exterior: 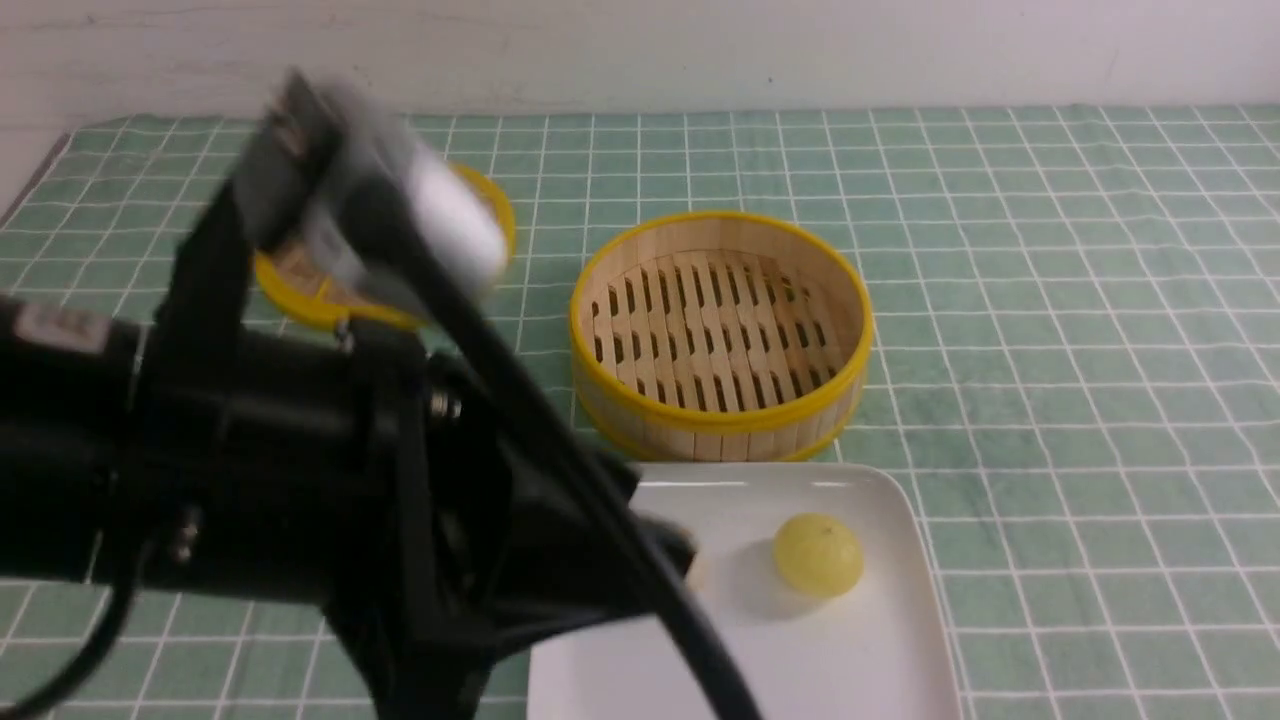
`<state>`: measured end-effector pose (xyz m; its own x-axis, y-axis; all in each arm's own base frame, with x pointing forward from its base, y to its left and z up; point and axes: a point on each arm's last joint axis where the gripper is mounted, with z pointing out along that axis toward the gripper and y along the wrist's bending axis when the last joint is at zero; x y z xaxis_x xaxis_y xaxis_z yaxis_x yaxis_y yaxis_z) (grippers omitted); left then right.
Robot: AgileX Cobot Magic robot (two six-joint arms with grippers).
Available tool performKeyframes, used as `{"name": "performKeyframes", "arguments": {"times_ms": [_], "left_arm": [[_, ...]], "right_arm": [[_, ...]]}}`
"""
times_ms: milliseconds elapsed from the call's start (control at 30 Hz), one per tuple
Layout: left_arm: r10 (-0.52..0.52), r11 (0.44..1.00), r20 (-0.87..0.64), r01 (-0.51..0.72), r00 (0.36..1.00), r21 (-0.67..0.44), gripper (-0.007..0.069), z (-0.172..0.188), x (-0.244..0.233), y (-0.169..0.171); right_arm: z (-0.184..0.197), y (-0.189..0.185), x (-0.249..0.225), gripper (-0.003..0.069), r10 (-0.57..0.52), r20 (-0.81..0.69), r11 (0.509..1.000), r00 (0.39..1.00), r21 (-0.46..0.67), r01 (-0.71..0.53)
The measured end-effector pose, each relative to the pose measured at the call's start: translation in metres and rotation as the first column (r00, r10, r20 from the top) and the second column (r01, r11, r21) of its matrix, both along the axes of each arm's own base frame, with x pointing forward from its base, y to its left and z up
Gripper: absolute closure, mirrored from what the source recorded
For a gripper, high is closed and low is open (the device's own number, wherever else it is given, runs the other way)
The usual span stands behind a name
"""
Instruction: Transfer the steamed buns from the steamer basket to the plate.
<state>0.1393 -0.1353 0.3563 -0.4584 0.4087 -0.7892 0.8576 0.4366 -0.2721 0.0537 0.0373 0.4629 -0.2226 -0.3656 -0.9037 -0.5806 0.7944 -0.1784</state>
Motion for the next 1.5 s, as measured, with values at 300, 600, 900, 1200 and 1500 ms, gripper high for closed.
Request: {"name": "performKeyframes", "arguments": {"times_ms": [300,600,900,1200,1500], "left_arm": [[0.294,0.888,0.386,-0.399,0.874,0.227,0.0239,-0.009,0.050,0.026],[0.462,0.776,0.599,-0.625,0.654,0.083,0.0259,0.012,0.068,0.047],[0.720,0.534,0.597,-0.832,0.355,-0.150,0.0371,0.051,0.031,0.102],[0.780,0.383,0.607,-0.884,0.154,-0.268,0.0396,0.075,-0.055,0.151],[0.733,0.485,0.554,-0.875,0.395,-0.018,0.0389,0.044,-0.078,0.150]], "right_arm": [[0.000,0.001,-0.001,0.0144,0.014,-0.005,1.000,1.000,0.014,-0.014],[0.000,0.000,0.000,0.0144,0.001,0.002,1.000,1.000,-0.003,-0.001],[0.001,-0.001,0.001,0.0144,-0.007,0.013,1.000,1.000,-0.007,0.008],[0.004,-0.001,0.002,0.0144,-0.014,0.052,1.000,0.999,0.014,0.014],[0.006,0.000,0.003,0.0144,-0.017,0.071,1.000,0.997,0.024,0.015]]}}
